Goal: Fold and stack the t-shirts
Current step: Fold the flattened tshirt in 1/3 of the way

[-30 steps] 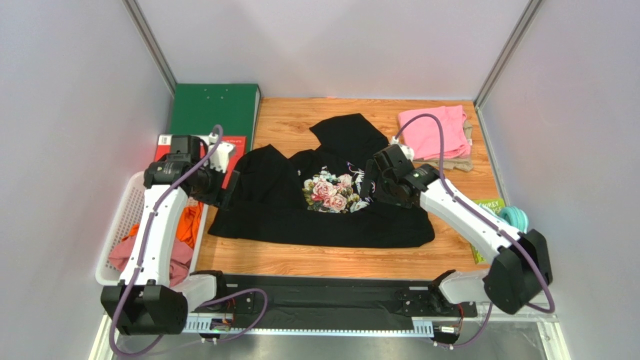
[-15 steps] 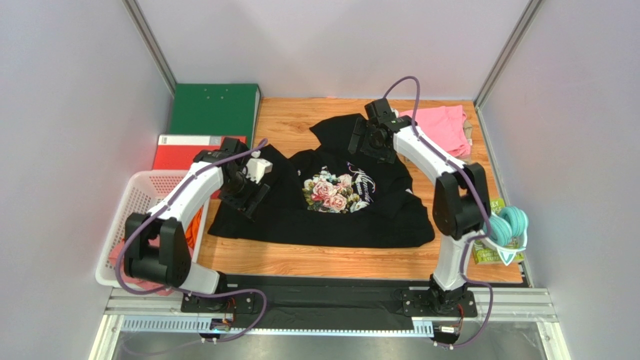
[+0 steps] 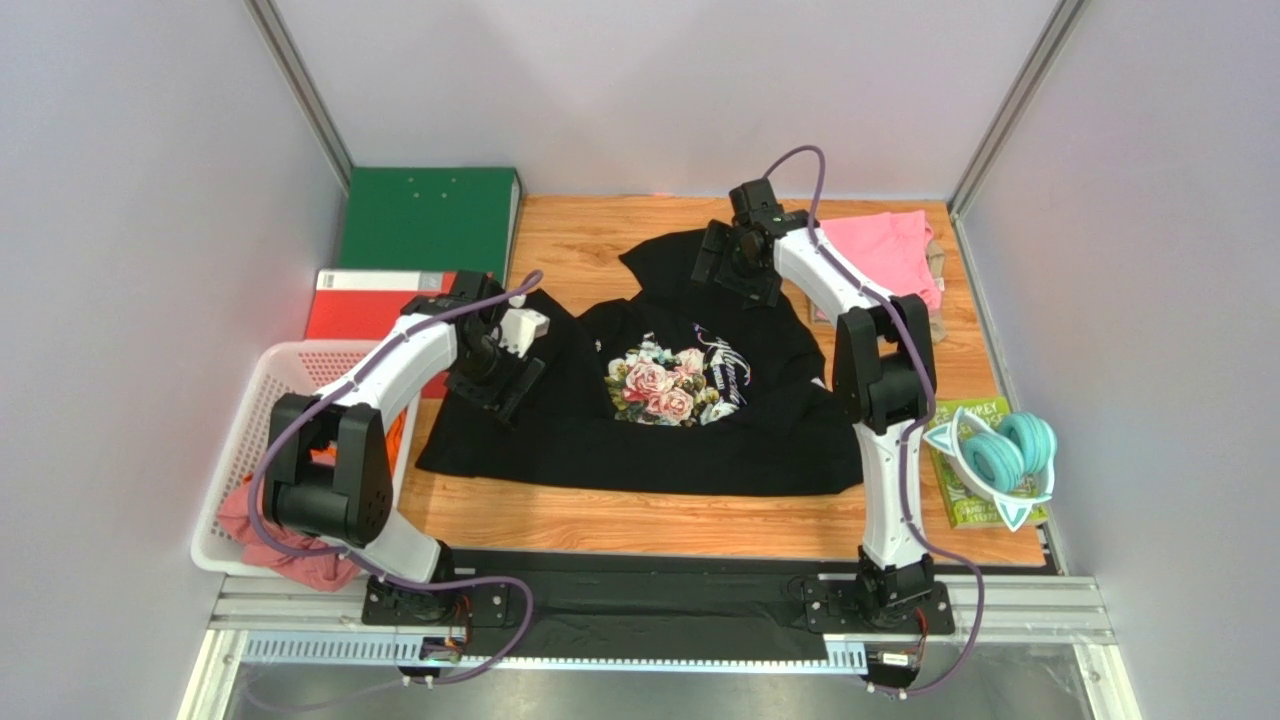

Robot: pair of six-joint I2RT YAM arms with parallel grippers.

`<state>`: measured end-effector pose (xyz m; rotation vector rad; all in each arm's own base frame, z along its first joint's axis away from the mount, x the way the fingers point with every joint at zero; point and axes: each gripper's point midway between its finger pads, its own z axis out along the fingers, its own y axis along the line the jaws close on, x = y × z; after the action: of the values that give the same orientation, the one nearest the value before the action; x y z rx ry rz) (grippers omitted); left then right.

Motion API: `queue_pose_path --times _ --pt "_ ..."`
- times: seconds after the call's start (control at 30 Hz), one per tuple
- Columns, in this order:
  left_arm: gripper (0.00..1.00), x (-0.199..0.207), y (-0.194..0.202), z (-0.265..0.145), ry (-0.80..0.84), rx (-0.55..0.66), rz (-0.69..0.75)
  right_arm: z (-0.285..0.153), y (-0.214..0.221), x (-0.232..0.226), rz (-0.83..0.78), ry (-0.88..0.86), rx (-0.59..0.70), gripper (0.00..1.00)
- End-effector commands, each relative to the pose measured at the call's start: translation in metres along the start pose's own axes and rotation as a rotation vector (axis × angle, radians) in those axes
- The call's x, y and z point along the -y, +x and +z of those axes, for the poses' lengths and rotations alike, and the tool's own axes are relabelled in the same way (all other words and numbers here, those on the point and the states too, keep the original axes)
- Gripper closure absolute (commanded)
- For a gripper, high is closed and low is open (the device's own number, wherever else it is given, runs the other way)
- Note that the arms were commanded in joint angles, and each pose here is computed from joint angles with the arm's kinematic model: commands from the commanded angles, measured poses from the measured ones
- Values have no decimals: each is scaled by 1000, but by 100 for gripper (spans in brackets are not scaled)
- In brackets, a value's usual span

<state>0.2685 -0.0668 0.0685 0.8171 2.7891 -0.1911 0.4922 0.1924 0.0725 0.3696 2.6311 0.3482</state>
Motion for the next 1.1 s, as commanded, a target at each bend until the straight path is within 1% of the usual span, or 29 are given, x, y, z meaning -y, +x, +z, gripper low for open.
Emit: queue_pose_path --times 0.0,0.13,0.23,0.4,0.47,0.57,0.63,0.67,0.7,0.73,0.87,0.9,0.97,1.03,1.07 --pt "17 5 4 3 13 16 -9 6 -17 11 39 -41 -19 0" --pt "17 13 15 6 43 0 -19 14 -18 23 70 -52 -49 0" --pt "17 13 22 10 44 -35 -28 19 -17 31 92 -57 -74 0" --pt "18 13 27 13 42 -54 -27 28 -13 39 112 -74 -122 0" --pt "18 12 27 11 38 -52 -24 34 -10 50 121 -48 -145 0" --pt "17 12 31 9 29 -64 -14 31 -13 71 121 33 -141 0" --pt "17 10 40 9 11 -76 2 23 -20 92 143 91 -115 0" --pt "17 9 41 6 5 -61 13 19 -22 97 147 101 -105 0" --pt "17 1 44 4 -40 -65 16 14 -26 105 155 129 -88 0" --pt "16 -1 51 5 -49 -73 28 4 -30 115 166 147 -72 0" --pt "17 -1 57 1 -52 -84 46 -24 -46 143 203 215 3 0" --pt "17 -3 56 0 -58 -85 51 -35 -51 144 213 209 25 0" --pt "17 -7 57 -1 -79 -92 62 -42 -53 151 242 202 28 0" --pt "17 -9 55 -2 -87 -81 71 -48 -56 149 240 191 41 0" --pt "17 -9 54 -3 -90 -76 72 -48 -54 141 237 154 27 0"
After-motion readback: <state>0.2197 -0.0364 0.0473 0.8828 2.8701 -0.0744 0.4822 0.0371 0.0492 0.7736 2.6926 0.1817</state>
